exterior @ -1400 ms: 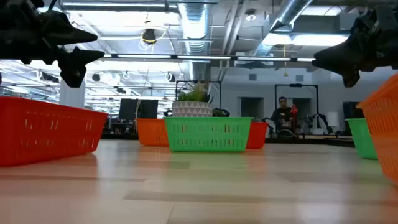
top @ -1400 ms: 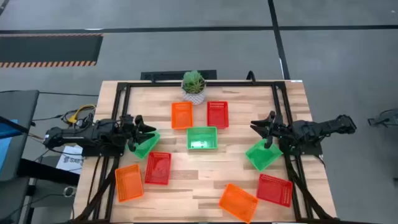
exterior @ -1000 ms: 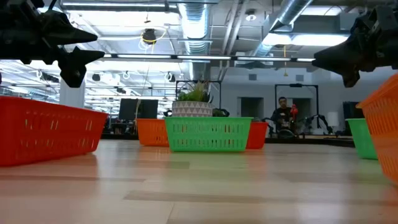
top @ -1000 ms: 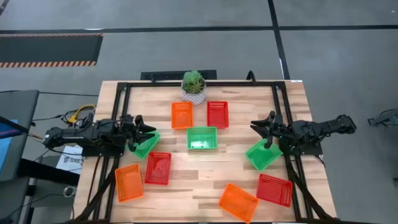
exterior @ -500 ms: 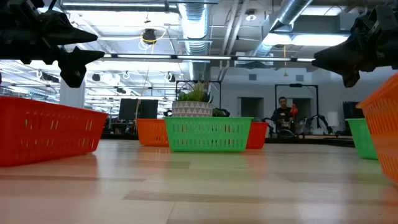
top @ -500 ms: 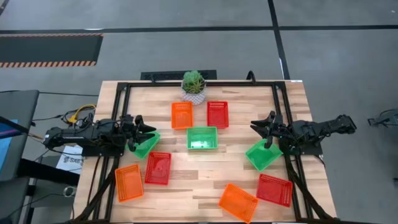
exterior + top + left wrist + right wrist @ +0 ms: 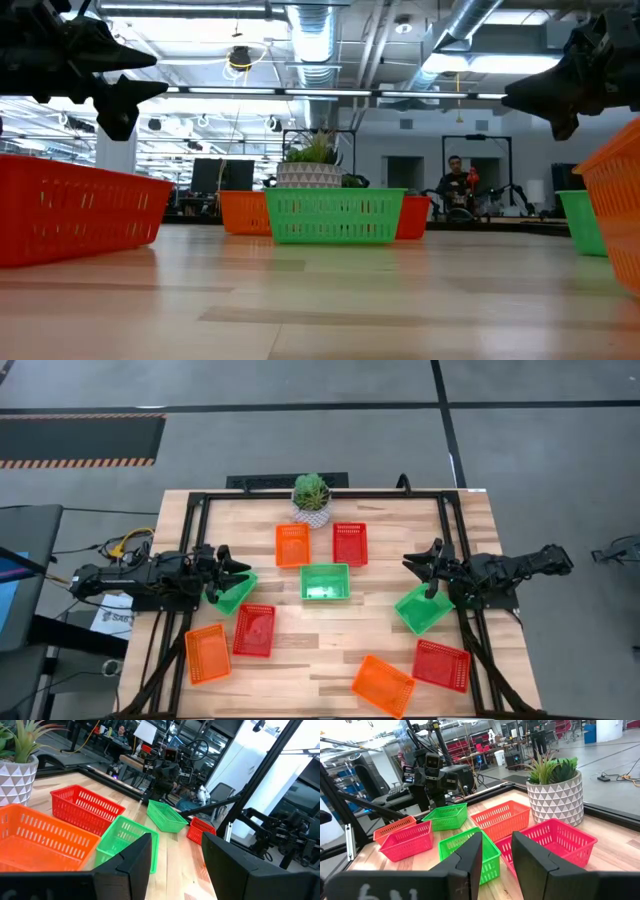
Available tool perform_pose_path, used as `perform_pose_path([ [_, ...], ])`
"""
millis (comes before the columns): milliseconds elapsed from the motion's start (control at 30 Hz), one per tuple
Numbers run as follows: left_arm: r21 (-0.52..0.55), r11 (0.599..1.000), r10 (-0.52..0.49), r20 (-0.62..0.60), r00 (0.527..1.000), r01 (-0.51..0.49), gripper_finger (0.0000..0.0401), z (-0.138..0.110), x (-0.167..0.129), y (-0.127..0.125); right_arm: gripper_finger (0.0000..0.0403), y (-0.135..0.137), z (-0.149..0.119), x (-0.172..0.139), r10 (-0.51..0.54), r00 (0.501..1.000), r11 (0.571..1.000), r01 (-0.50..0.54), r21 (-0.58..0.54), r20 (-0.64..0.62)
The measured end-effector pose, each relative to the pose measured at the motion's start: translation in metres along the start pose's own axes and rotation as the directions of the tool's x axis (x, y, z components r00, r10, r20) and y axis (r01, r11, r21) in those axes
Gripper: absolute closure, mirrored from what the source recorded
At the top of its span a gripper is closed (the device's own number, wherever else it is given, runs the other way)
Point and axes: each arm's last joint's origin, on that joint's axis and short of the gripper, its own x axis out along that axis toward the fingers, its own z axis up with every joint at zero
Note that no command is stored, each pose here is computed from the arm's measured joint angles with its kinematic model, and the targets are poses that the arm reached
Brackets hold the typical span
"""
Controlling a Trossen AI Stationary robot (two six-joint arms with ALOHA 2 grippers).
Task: Stack baskets by color
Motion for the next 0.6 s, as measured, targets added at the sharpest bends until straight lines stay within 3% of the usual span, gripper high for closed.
perform_pose_path([
  [600,0.000,1.000,0.000,0.000,1.000,0.000,0.0239,0.0000,0.0000,0.0000,0.0276,0.0000,-0.0001,0.0000,0.000,1.000,1.000,0.000,0.000,0.000],
])
